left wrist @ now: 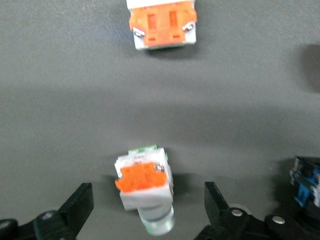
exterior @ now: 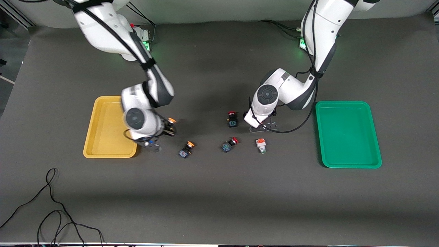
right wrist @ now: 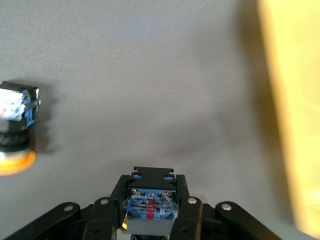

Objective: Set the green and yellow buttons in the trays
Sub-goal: 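Grasp the black button with the right gripper while the left gripper grasps the white button, then lower the black button into the yellow tray while the left gripper carries the white button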

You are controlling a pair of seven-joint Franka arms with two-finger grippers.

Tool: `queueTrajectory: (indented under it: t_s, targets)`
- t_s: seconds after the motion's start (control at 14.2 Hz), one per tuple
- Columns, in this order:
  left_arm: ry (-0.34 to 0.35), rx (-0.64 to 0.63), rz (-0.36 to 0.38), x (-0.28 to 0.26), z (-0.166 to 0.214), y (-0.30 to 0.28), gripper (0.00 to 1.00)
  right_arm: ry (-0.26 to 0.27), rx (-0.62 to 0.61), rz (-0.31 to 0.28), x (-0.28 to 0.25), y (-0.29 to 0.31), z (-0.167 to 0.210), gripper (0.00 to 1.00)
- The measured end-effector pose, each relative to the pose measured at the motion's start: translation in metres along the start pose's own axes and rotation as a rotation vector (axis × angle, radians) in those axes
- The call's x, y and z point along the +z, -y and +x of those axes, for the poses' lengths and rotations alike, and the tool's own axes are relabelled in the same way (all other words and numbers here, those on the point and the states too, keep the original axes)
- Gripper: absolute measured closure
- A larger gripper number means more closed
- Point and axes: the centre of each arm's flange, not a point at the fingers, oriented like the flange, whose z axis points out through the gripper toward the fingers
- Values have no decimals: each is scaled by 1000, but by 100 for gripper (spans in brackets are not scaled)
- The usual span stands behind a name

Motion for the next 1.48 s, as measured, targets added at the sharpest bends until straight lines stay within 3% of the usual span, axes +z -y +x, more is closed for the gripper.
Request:
queueTrajectory:
  t_s: [0.07, 0.28, 0.42, 0.63, 0.91, 1.05, 1.26, 1.34, 1.48]
  targets:
    - [1, -2, 2, 3, 2, 2, 2, 35, -35, 11, -39, -23, 11, 59]
    - [1, -11, 1, 3, 4, 4, 38, 73, -181, 77, -130, -122, 39, 59]
    - [0, -25, 0, 3, 6, 6, 58, 66, -257, 113, -144, -212, 63, 59]
    - [-5, -50, -1, -5, 10, 7, 59, 36, -274, 127, -86, -302, 90, 59]
    - [-1, -98, 7, -98, 24, 10, 59, -61, -235, 71, 36, -303, 89, 59]
    - [-8, -101, -8, -162, 24, 18, 59, -55, -196, 73, 77, -301, 82, 59]
    - [23, -51, -28, -222, 38, 75, 59, -46, -185, 70, 90, -298, 82, 59]
    - [48, -29, -25, -232, 49, 108, 59, -53, -187, 73, 87, -296, 83, 55]
    - [94, 15, -27, -246, 72, 183, 59, -67, -207, 82, 73, -284, 86, 36]
